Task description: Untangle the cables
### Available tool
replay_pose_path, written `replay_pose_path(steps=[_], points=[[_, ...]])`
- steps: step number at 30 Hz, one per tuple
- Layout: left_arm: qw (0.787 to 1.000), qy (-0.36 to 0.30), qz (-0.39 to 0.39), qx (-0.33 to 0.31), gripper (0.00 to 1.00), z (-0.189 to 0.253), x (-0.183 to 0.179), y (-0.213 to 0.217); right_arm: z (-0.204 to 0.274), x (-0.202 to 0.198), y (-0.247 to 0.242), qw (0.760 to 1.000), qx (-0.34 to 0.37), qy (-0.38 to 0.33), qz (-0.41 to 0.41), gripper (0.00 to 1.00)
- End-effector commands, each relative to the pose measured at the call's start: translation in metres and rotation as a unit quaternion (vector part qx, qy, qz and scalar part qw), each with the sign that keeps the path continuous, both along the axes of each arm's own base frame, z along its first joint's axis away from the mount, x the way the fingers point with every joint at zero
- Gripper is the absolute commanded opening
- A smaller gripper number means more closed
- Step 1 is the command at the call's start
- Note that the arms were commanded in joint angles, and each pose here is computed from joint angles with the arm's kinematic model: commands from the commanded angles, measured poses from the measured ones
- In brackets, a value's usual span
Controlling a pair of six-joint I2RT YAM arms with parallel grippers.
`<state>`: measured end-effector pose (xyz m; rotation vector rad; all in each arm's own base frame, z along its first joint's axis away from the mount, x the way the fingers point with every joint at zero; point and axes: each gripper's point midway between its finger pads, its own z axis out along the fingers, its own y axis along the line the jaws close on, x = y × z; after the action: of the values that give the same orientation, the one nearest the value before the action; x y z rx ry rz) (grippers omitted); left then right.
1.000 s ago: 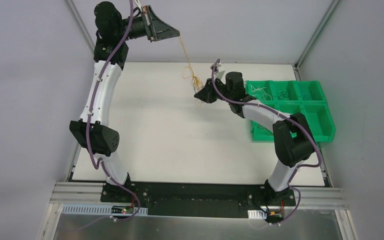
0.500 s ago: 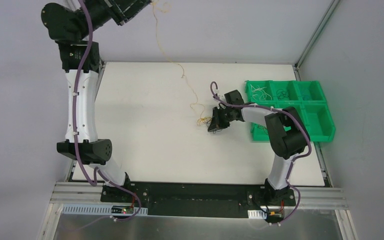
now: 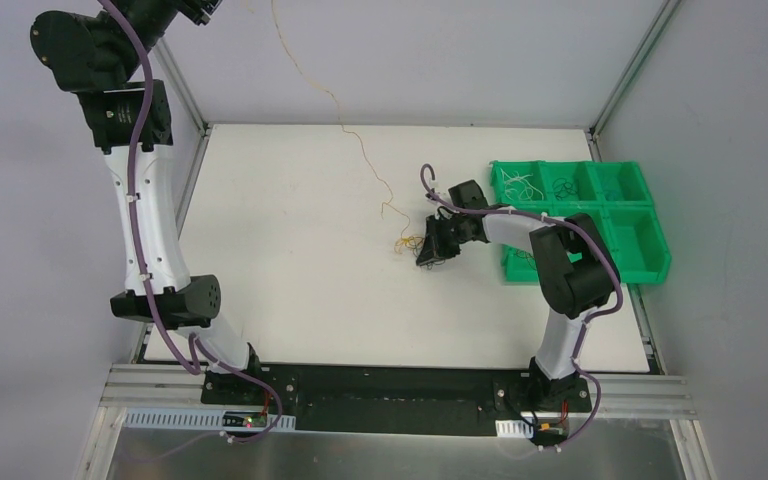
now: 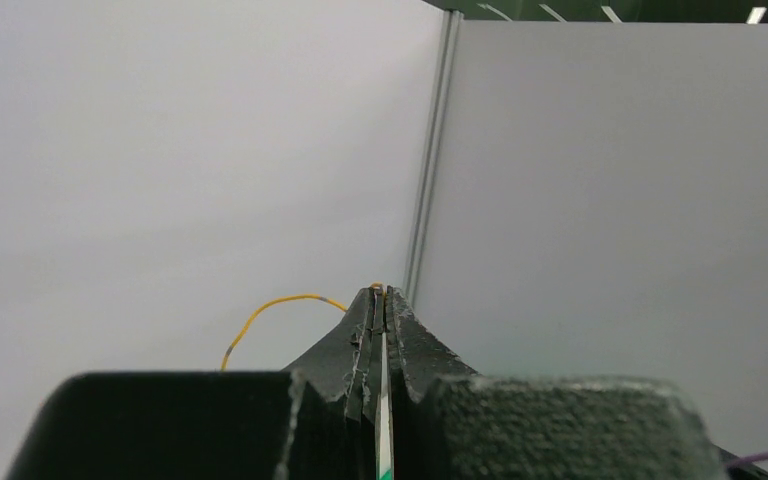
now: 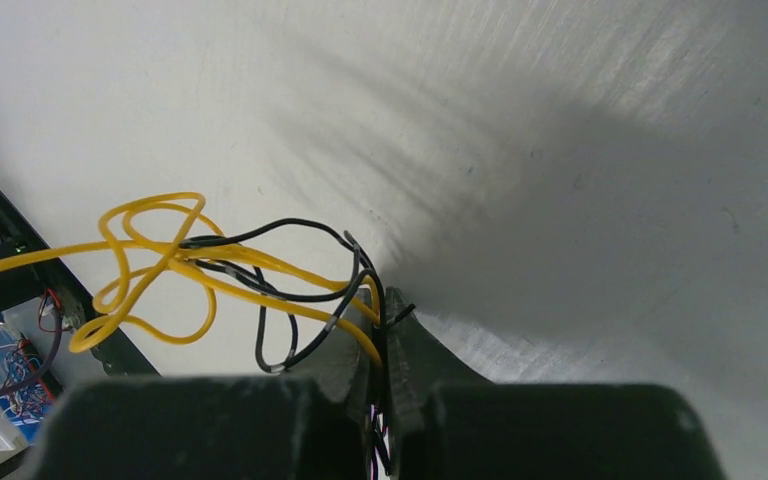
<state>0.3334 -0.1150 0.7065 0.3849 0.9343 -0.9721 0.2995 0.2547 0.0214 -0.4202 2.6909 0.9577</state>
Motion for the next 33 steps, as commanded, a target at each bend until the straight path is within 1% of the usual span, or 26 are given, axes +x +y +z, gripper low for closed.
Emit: replay_pose_path(steps=[1,3,5,7,10,11,12,13,15,16,17,19,21,22,25,26,29,33], points=[[0.995,-0.069,0.066,-0.021,0.0,0.029,-0.011,0.019,-0.01,-0.014,-0.009,0.999,-0.033,0.03,0.0,0.0],[0.987,-0.085,0.132,-0.046,0.0,0.043,-0.007,0.041,-0.014,-0.017,-0.011,0.998,-0.039,0.04,-0.005,0.0],[0.97,-0.099,0.215,-0.059,0.0,0.052,-0.001,0.064,-0.018,-0.021,-0.012,0.997,-0.045,0.062,-0.017,0.0],[0.952,-0.116,0.274,-0.07,0.0,0.06,0.0,0.083,-0.021,-0.028,-0.013,0.995,-0.046,0.083,-0.02,0.0],[0.931,-0.121,0.334,-0.078,0.0,0.067,0.001,0.103,-0.025,-0.04,-0.014,0.992,-0.045,0.113,-0.026,0.0],[0.929,-0.117,0.342,-0.084,0.0,0.067,0.002,0.106,-0.024,-0.042,-0.014,0.992,-0.043,0.116,-0.024,0.0],[0.932,-0.11,0.336,-0.083,0.0,0.064,0.004,0.105,-0.023,-0.044,-0.013,0.993,-0.039,0.114,-0.018,0.0],[0.94,-0.1,0.318,-0.076,0.0,0.058,0.008,0.099,-0.019,-0.043,-0.011,0.994,-0.033,0.106,-0.011,0.04],[0.964,-0.065,0.246,-0.072,0.0,0.04,0.016,0.077,-0.004,-0.033,-0.005,0.997,-0.019,0.079,-0.001,0.36],[0.974,-0.044,0.21,-0.069,0.0,0.029,0.022,0.068,0.008,-0.027,-0.002,0.998,-0.009,0.064,0.005,0.49],[0.982,-0.018,0.175,-0.068,0.0,0.017,0.026,0.059,0.021,-0.021,0.002,0.999,0.0,0.05,0.01,0.57],[0.988,0.042,0.133,-0.068,0.0,-0.017,0.044,0.046,0.056,-0.011,0.007,0.999,0.024,0.004,0.036,0.63],[0.993,0.061,0.094,-0.038,0.0,-0.042,0.041,0.025,0.095,-0.005,0.011,0.996,0.052,-0.038,0.057,0.68],[0.995,0.064,0.072,-0.017,0.0,-0.053,0.034,0.012,0.114,-0.004,0.013,0.994,0.065,-0.059,0.067,0.72],[0.996,0.086,0.009,0.033,0.0,-0.09,0.025,-0.021,0.179,-0.003,0.017,0.981,0.102,-0.134,0.097,0.8],[0.994,0.097,-0.01,0.044,0.0,-0.1,0.023,-0.027,0.203,-0.004,0.018,0.974,0.115,-0.162,0.107,0.82],[0.984,0.135,-0.097,0.07,0.0,-0.13,0.009,-0.068,0.27,-0.01,0.021,0.95,0.156,-0.236,0.129,0.9],[0.96,0.172,-0.198,0.104,0.0,-0.162,-0.014,-0.113,0.347,-0.013,0.028,0.917,0.199,-0.326,0.118,0.91]])
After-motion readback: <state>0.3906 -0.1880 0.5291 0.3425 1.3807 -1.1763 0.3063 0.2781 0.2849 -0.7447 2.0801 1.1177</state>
